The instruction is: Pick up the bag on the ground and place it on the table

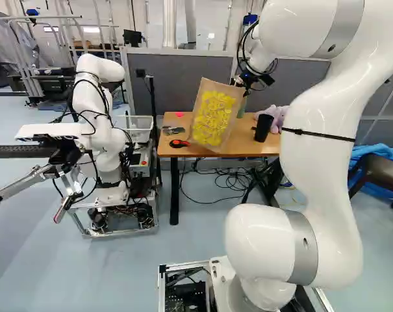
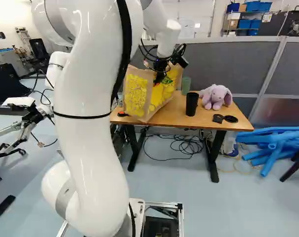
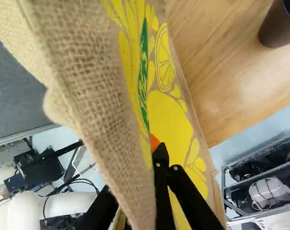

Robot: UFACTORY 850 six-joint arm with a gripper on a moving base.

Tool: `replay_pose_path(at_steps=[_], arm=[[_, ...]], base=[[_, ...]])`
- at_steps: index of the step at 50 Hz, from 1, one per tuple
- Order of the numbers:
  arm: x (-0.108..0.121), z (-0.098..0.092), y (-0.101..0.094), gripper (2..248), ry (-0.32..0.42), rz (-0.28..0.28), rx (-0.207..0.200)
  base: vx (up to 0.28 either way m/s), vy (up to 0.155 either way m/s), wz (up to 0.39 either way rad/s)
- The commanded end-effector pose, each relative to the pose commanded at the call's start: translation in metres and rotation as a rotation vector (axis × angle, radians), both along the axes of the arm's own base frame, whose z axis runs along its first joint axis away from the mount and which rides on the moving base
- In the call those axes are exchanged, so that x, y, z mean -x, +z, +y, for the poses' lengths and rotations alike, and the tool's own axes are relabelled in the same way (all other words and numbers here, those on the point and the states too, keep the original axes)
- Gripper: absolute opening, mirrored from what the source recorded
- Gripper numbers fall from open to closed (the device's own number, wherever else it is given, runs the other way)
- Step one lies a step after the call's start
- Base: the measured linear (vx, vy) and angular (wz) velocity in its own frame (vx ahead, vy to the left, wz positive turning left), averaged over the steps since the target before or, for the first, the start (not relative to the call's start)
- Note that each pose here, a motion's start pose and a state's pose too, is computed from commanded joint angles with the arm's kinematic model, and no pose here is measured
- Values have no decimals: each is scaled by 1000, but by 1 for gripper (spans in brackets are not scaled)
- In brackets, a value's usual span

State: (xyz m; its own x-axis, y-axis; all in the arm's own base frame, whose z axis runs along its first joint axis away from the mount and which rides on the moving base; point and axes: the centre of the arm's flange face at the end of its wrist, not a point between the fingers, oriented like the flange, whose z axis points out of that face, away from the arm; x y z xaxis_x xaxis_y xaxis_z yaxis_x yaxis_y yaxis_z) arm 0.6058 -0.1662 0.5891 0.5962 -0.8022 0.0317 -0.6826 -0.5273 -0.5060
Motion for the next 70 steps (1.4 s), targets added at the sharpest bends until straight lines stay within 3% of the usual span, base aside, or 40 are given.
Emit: replay_pose_path(at_steps=[39,70], arm=[[-12,-29,-2,21,-37,-13,5],[-30,-51,-43,21,-58,36,-13]], base=[[0,0,0],[0,0,0]])
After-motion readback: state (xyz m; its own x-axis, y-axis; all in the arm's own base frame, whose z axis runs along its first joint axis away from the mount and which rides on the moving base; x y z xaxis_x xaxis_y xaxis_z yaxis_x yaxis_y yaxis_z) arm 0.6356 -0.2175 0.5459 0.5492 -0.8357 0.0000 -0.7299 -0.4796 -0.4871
